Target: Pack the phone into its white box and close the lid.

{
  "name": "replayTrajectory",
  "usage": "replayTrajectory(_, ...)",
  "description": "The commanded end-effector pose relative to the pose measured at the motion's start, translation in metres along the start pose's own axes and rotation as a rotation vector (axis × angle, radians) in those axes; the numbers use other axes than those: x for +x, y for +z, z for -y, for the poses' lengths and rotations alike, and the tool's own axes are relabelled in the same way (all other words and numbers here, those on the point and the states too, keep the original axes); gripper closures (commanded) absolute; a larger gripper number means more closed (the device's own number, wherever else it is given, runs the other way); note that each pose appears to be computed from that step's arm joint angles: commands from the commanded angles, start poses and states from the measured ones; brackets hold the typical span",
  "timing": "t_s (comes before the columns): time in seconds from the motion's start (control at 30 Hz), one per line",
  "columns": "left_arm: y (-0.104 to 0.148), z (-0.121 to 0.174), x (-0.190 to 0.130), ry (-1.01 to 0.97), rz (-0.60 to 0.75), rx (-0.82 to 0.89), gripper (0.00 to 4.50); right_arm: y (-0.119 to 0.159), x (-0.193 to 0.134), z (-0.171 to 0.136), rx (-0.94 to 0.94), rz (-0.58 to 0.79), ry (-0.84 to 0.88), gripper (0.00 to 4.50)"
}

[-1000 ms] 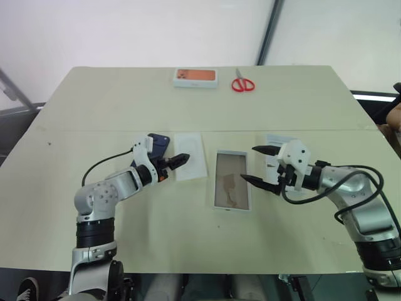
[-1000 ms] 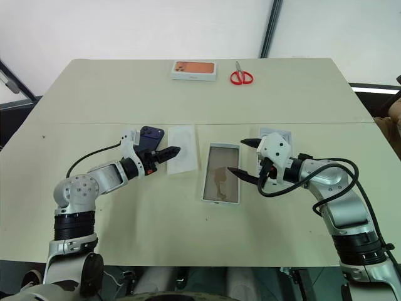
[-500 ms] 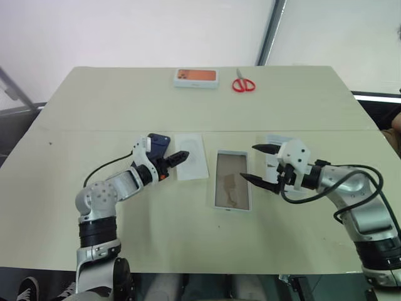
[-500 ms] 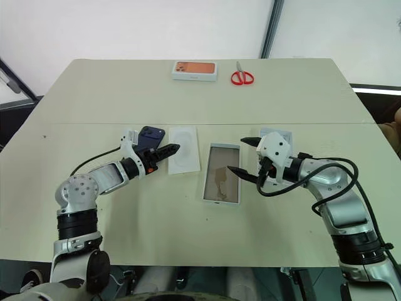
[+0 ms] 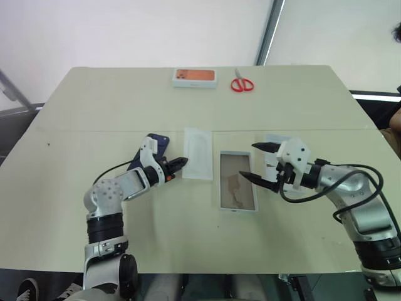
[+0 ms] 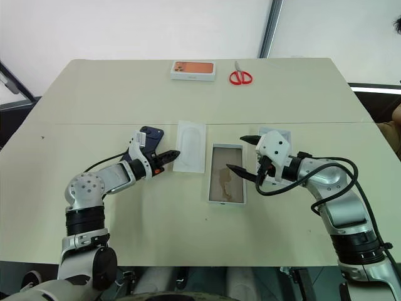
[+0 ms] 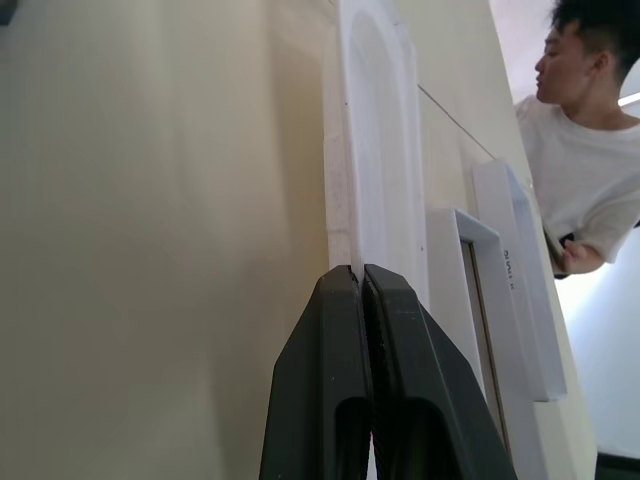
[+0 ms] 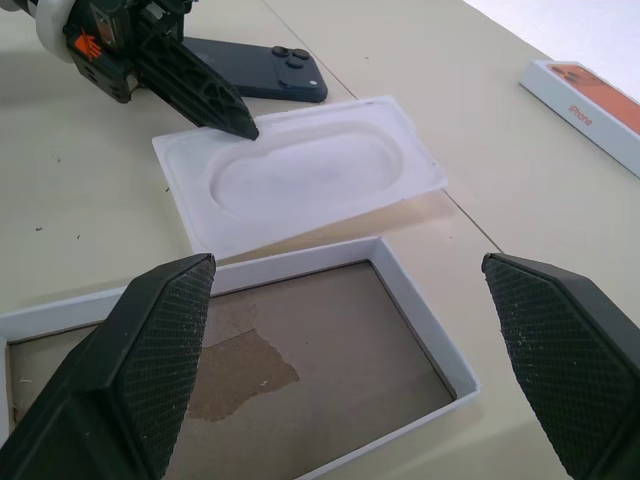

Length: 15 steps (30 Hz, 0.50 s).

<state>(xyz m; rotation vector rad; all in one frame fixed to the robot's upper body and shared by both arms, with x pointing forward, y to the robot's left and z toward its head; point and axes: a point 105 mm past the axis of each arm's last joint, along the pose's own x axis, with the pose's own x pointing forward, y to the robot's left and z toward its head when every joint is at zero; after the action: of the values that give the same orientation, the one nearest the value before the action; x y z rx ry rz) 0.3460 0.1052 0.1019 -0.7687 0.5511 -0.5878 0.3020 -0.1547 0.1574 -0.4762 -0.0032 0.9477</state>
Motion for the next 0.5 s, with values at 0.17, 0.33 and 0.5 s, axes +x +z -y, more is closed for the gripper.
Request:
replayTrajectory(0.17, 0.023, 0.011, -0.018, -0.072, 0.058, 0.021, 4.47, 0.009, -0.001, -0.036, 0.079, 0.032, 0.168, 0.00)
replayTrajectory(0.33, 0.031, 0.022, -0.029, -0.134, 0.061, 0.025, 4.47, -0.004, -0.006, -0.073, 0.109, -0.048, 0.324, 0.00)
replayTrajectory(0.5, 0.038, 0.027, -0.032, -0.147, 0.076, 0.033, 4.47, -0.027, -0.002, -0.082, 0.039, -0.144, 0.368, 0.00)
